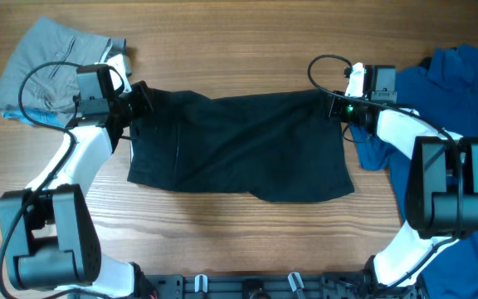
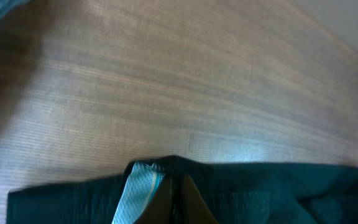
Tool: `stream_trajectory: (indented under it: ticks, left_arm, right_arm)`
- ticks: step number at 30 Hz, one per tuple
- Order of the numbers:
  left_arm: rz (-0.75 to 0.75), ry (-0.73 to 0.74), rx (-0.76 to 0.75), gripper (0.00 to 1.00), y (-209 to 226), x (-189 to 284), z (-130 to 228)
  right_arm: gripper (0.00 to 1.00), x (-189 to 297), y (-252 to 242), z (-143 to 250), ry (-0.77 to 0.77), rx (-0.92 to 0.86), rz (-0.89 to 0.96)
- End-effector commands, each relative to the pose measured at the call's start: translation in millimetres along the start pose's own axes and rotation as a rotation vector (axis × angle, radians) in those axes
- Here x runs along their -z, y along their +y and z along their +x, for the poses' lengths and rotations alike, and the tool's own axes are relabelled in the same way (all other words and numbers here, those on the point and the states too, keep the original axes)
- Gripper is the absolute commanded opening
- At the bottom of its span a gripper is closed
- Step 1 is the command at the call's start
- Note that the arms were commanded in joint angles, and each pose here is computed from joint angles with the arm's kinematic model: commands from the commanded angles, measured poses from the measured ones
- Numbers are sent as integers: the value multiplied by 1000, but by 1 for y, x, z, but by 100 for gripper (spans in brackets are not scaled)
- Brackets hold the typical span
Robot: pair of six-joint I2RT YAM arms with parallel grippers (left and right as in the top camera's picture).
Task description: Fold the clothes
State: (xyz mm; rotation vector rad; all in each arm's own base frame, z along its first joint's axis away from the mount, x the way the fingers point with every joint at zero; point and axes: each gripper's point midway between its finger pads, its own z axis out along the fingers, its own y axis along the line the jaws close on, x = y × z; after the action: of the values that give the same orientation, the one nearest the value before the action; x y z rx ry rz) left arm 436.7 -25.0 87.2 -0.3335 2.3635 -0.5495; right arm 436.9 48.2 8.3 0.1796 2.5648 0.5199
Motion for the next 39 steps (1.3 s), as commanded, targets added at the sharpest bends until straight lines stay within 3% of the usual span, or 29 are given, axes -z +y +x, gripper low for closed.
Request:
stream_trajectory:
  ticks: [1,5,11,17,19,27,31,35,39]
  left_arm:
    - [4,-35,-25,4,-13,24,-11]
    - [-72,-30,-14,4,-15,68,-5]
    - [-231,39,20,4,-6,141,34]
    - [-386,190,146,4,13,187,93]
    - [-482,243,197,4,26,204,114]
    - [-490,190,390,4,20,228,128]
    - [-512,132,461,4,21,246,134]
    - [-483,3,470,4,18,269,131]
    - [-467,-28,490,4,16,279,137]
  right_arm:
    - [4,37,17,-18,-50,20,-32]
    - [4,89,28,-23,-81,22,19]
    - [4,160,46,-11,-109,31,49]
    - [4,184,31,10,-77,3,164]
    - [4,187,15,21,-52,-94,255]
    - [4,191,3,43,23,-152,326]
    - [4,188,32,39,33,-23,157]
    - [4,213,38,42,-20,-51,163]
    - [4,246,45,46,-106,-95,163]
